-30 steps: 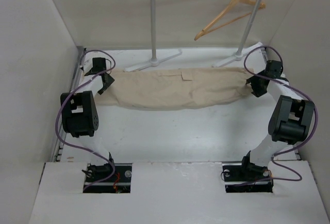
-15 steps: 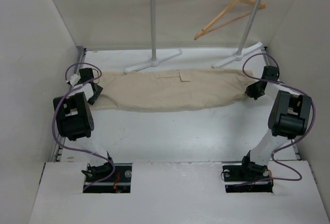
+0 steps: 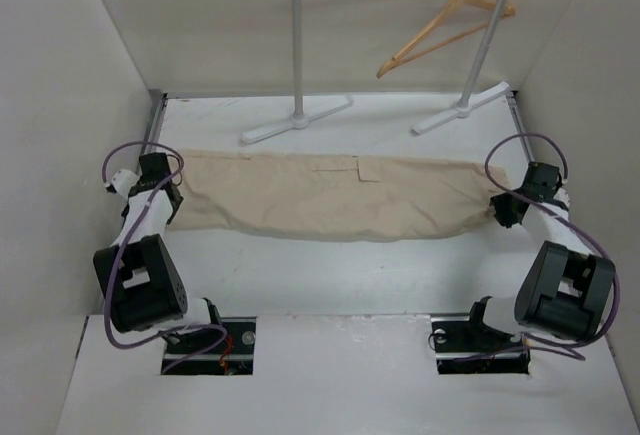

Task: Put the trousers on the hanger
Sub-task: Fold the trousers at the center of the board.

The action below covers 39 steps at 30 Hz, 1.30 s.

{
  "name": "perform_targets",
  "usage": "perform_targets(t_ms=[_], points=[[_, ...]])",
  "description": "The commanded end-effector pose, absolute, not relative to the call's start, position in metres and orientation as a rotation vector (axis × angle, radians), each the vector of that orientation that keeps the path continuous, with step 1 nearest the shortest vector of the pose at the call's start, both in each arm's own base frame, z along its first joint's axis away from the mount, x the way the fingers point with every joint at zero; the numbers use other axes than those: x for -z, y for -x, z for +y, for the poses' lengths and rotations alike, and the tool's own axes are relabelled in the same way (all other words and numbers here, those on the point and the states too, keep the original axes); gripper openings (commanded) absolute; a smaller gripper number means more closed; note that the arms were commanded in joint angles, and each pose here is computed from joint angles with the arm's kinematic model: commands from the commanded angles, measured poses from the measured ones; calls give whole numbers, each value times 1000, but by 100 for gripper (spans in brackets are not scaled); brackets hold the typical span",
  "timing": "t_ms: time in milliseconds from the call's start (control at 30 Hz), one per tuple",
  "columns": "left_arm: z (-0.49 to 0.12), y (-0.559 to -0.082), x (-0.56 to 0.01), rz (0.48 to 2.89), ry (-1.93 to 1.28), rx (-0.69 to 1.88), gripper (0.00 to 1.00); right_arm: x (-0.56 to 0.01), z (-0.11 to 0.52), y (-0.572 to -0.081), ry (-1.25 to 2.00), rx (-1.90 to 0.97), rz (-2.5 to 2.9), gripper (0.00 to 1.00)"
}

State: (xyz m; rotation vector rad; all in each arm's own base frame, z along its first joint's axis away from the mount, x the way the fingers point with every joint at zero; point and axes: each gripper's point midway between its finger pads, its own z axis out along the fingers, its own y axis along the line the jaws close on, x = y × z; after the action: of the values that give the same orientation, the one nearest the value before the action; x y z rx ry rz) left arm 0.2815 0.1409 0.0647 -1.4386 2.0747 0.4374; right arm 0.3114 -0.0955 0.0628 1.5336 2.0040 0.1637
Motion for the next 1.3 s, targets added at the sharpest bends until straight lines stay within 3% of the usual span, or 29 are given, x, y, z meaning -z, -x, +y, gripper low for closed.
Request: perform_targets(t_ms=[0,100,300,467,567,800,933,1133,1267], points=[[149,-265,-92,1996,1452,-511,53,-74,-106,-306,-1532,-146,1948,43],[141,-279,-117,1966,1413,-457,54,-95,-107,-312,-1488,-164,1920,61],[82,-321,-149,1992,1196,-257,56,-120,-109,-309,-1435,-150,1886,74],[-12,-357,-134,2122,990,24,56,-81,-114,-301,-1530,-161,1933,78],[-35,-370,-125,2156,943,78,56,-66,-113,-306,-1550,-171,1969,78],[9,-382,-65,2199,1112,2,56,-43,-112,-320,-1612,-238,1998,77],[40,-365,-24,2226,1256,-63,55,-38,-111,-328,-1646,-272,1985,67],[51,-329,-1,2243,1326,-150,54,-35,-106,-338,-1678,-346,1983,16],[53,-307,2,2249,1332,-179,54,-74,-127,-335,-1627,-243,1873,12]])
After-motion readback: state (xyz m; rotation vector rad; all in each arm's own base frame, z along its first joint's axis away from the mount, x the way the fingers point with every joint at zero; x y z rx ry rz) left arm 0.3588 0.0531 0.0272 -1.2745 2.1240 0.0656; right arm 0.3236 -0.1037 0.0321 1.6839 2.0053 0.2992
